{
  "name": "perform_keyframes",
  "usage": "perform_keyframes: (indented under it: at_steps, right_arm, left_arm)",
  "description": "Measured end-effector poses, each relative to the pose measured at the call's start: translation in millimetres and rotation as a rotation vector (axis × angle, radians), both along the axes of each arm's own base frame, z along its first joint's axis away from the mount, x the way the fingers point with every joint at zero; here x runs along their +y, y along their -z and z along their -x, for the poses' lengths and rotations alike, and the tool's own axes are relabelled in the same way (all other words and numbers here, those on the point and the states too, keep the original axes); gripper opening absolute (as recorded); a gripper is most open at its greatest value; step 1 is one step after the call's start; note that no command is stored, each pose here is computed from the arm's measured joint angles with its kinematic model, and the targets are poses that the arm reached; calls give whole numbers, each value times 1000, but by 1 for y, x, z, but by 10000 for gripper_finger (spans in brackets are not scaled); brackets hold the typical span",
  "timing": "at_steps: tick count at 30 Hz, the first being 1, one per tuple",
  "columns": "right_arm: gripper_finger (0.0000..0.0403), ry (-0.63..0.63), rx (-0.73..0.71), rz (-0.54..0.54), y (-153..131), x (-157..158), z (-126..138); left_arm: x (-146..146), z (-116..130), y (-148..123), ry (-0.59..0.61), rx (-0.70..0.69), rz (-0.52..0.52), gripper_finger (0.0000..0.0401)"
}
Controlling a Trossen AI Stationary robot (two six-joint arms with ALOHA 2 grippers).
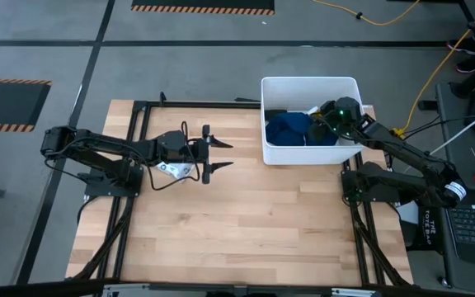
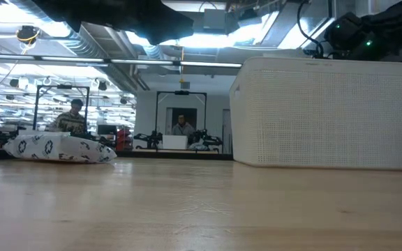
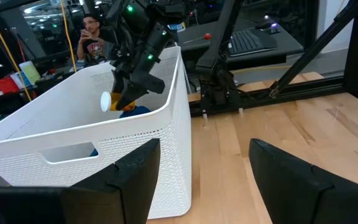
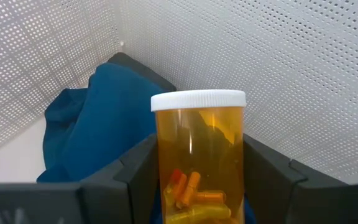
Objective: Pick & place medical supplies in basket/bin
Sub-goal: Put the orange pill bottle into the white container
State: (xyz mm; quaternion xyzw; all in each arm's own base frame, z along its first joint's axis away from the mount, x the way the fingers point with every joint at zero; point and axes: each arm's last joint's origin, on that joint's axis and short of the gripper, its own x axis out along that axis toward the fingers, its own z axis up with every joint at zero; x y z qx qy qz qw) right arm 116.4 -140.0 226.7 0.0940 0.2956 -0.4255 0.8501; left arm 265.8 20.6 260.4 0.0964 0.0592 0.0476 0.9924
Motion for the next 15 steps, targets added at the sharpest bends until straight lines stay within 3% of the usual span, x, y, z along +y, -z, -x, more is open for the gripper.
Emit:
perform_keyframes:
  at_steps: [15]
  right_arm:
    - [198, -2, 4, -2, 0, 0, 0]
  left_arm:
    - [0, 0, 0, 0, 0, 0, 239]
